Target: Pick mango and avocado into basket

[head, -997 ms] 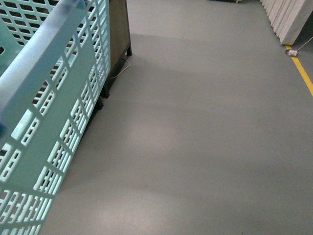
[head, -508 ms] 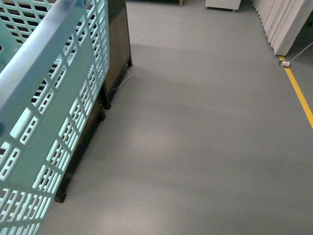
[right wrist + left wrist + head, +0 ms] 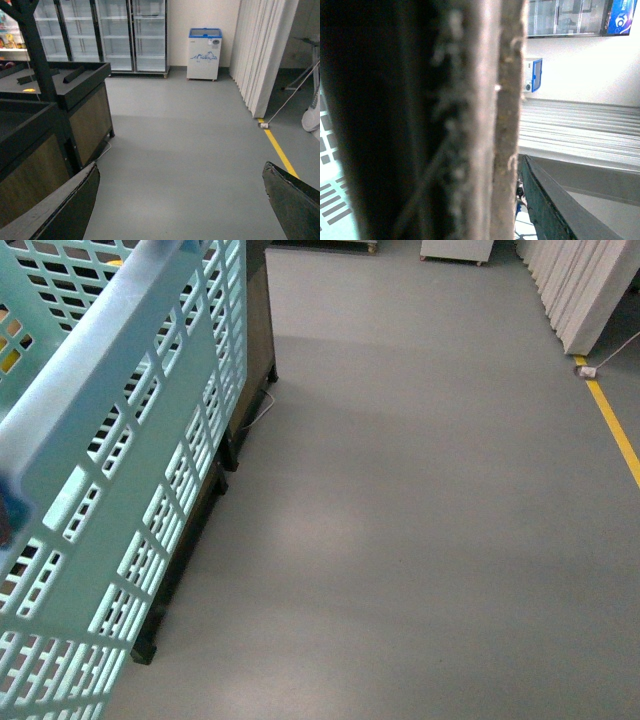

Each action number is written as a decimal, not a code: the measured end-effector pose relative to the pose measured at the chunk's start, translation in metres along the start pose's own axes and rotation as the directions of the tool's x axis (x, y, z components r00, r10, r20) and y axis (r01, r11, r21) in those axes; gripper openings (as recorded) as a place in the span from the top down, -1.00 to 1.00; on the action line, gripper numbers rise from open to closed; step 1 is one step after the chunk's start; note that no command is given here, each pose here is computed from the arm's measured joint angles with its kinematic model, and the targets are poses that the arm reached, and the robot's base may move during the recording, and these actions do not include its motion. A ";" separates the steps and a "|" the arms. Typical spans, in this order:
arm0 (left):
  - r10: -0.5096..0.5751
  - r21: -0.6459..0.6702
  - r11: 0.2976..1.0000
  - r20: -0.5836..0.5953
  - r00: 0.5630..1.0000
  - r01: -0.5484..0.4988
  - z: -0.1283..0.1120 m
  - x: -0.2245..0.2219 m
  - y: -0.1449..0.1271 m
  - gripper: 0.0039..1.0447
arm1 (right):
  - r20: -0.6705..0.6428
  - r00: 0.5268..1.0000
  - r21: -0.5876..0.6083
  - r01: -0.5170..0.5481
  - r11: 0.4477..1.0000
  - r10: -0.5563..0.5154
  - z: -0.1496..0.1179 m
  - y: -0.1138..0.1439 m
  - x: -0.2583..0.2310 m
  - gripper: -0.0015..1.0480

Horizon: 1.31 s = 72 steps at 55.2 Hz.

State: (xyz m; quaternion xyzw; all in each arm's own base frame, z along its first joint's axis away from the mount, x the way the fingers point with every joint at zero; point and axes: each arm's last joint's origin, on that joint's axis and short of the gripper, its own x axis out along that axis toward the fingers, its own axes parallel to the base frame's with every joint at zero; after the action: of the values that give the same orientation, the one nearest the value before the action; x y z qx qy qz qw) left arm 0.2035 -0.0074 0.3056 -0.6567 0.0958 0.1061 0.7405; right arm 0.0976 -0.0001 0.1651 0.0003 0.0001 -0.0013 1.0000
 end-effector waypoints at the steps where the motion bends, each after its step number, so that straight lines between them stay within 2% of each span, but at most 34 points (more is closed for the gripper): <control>1: 0.000 0.001 1.000 0.003 1.000 0.000 0.000 0.000 0.000 0.46 | -0.001 1.000 0.000 0.000 1.000 0.000 0.000 0.000 0.000 -0.85; 72: 0.003 0.005 1.000 0.019 1.000 -0.003 0.001 0.000 0.000 0.46 | -0.001 1.000 0.000 -0.003 1.000 0.003 0.000 0.000 0.000 -0.85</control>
State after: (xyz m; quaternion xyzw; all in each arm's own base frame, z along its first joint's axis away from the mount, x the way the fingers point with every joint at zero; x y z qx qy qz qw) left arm 0.2033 -0.0066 0.3056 -0.6536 0.0900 0.1130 0.7429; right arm 0.0976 0.0000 0.1650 0.0001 0.0005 0.0004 1.0000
